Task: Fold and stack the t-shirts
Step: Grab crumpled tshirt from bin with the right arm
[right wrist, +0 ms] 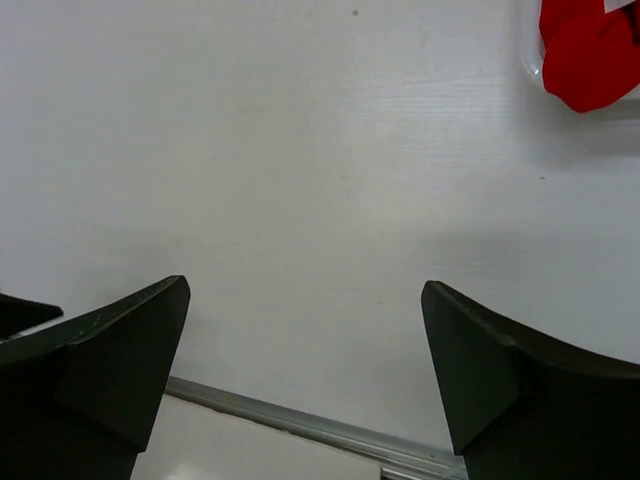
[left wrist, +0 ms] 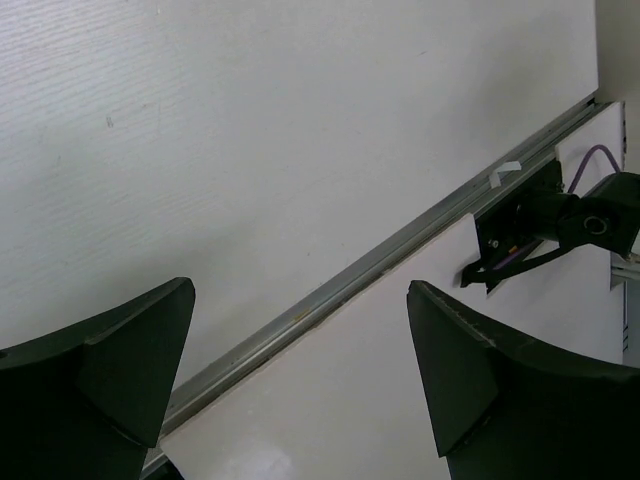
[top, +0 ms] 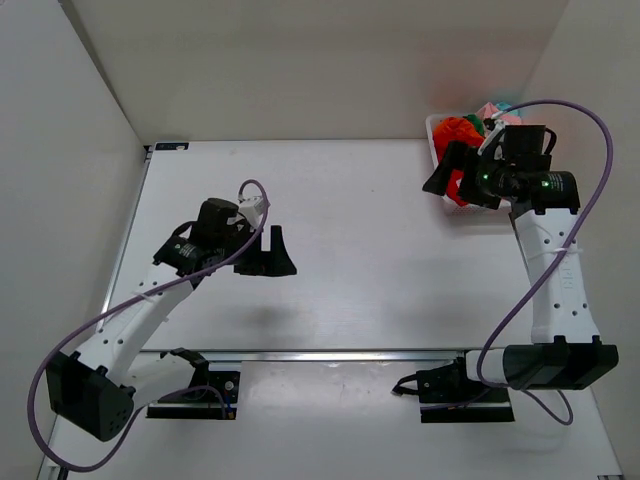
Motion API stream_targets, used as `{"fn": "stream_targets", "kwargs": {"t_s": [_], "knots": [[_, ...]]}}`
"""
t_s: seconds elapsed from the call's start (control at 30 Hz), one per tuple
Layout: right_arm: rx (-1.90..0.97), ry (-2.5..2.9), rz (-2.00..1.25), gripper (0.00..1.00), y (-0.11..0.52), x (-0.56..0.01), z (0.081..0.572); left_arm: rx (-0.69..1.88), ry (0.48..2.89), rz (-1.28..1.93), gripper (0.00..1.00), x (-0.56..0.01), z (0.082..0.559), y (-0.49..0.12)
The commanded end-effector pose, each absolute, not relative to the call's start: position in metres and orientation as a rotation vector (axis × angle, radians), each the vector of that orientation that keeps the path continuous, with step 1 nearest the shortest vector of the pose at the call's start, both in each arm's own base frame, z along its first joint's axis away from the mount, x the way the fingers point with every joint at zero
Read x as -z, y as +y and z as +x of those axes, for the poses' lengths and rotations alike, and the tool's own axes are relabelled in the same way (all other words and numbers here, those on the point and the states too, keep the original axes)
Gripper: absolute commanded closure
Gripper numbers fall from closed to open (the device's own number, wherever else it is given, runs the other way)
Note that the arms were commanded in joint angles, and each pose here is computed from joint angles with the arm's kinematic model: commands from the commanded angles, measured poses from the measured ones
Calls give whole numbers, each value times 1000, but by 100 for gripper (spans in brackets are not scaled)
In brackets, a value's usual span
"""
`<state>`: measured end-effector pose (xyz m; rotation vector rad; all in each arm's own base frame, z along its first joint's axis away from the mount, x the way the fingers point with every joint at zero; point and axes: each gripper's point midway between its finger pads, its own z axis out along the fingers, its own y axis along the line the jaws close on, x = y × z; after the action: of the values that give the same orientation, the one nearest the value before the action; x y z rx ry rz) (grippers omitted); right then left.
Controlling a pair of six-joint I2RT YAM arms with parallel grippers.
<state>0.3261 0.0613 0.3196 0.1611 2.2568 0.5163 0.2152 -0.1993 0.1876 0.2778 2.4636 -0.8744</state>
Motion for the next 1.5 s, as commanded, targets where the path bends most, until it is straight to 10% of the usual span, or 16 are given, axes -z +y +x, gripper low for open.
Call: {"fn": "stream_targets", "kwargs": {"t_s": [0.0, 0.4, 0.43, 0.5, 0.53, 0.57, 0.67, 0.7, 0.73, 0.9, 1.07, 1.47], "knots": [[-273, 2298, 187, 1, 27, -312, 315, 952, 2315, 316, 2, -214, 213, -197], [-41, 1945, 87, 1, -6, -404, 318, 755, 1922, 85, 1, -297, 261, -151], [-68, 1930, 119, 1, -15, -406, 321, 752, 1907, 50, 15, -301, 265, -144], [-51, 1957, 117, 29, -14, -399, 332, 753, 1888, -2, 36, -302, 269, -137], [-11, 1983, 90, 91, -13, -392, 340, 751, 1907, -48, 44, -294, 269, -135], [22, 2031, 127, 100, -15, -378, 352, 746, 1918, -59, 47, -289, 268, -135], [-22, 2087, 231, 91, -27, -353, 384, 693, 1996, -29, 43, -274, 264, -136], [-75, 2107, 317, 61, -39, -341, 393, 657, 2038, -18, 29, -266, 263, -132], [-127, 2105, 341, 53, -40, -335, 402, 644, 2050, -29, 26, -263, 264, -128], [5, 2218, 318, 76, -65, -276, 465, 652, 2072, -34, 23, -255, 257, -126], [18, 2282, 328, 63, -83, -228, 519, 731, 2100, -27, 1, -250, 249, -138], [99, 2412, 337, 47, -91, -141, 563, 744, 2145, -16, 5, -235, 248, -140]]}}
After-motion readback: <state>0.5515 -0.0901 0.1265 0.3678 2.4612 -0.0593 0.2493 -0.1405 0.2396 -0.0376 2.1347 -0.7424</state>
